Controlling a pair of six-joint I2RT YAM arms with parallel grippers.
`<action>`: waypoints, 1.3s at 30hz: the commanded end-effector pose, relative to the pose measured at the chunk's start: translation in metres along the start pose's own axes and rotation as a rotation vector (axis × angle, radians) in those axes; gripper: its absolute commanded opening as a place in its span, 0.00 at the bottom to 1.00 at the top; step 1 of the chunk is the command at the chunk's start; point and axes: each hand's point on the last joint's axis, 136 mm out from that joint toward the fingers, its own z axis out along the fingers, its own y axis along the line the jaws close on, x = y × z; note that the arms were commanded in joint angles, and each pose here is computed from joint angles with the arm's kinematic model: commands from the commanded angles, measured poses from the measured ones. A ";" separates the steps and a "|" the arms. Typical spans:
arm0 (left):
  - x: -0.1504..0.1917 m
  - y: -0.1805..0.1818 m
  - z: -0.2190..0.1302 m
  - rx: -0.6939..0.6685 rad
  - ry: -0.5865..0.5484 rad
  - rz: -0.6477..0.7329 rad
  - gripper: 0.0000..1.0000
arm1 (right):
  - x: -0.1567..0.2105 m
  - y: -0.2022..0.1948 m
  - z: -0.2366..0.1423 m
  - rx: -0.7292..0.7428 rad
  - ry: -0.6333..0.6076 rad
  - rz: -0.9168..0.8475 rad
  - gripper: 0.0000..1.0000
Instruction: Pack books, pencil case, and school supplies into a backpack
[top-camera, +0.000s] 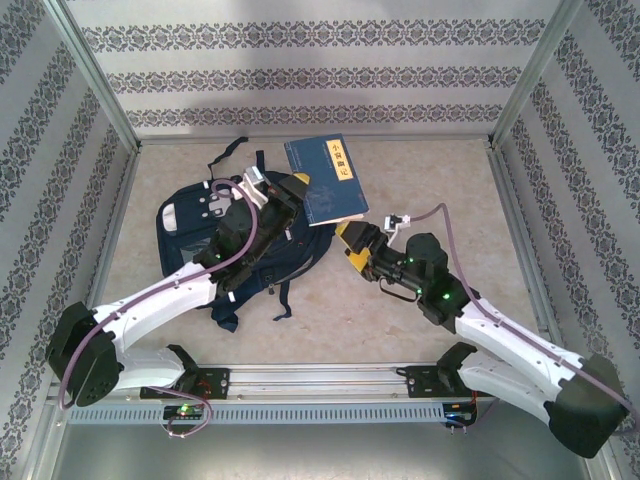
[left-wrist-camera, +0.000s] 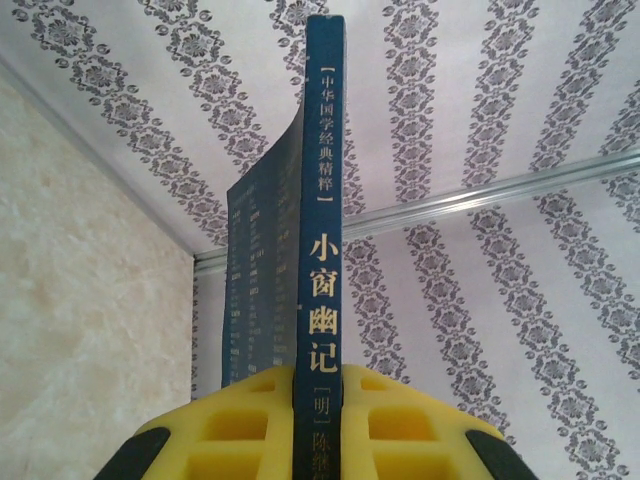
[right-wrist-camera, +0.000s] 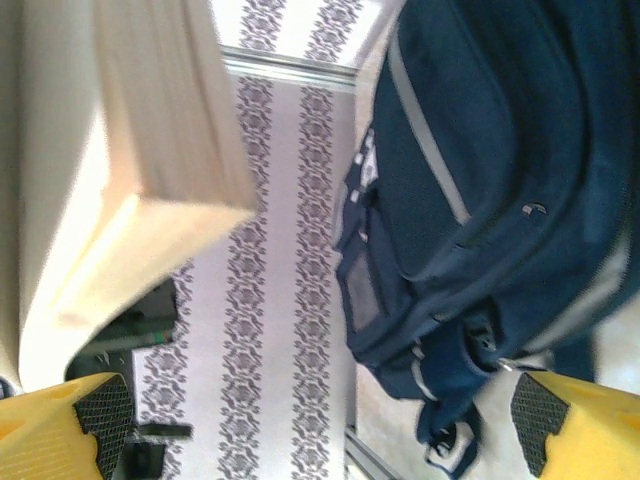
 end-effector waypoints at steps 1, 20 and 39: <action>-0.012 -0.024 -0.006 0.090 -0.086 -0.056 0.00 | -0.016 0.062 0.000 -0.214 -0.088 -0.019 0.98; -0.023 -0.018 -0.006 0.063 -0.153 -0.103 0.00 | -0.017 0.085 0.014 -0.286 -0.102 0.030 0.93; -0.016 -0.022 -0.015 0.024 -0.134 -0.049 0.15 | -0.045 0.094 0.043 -0.257 -0.232 0.025 0.18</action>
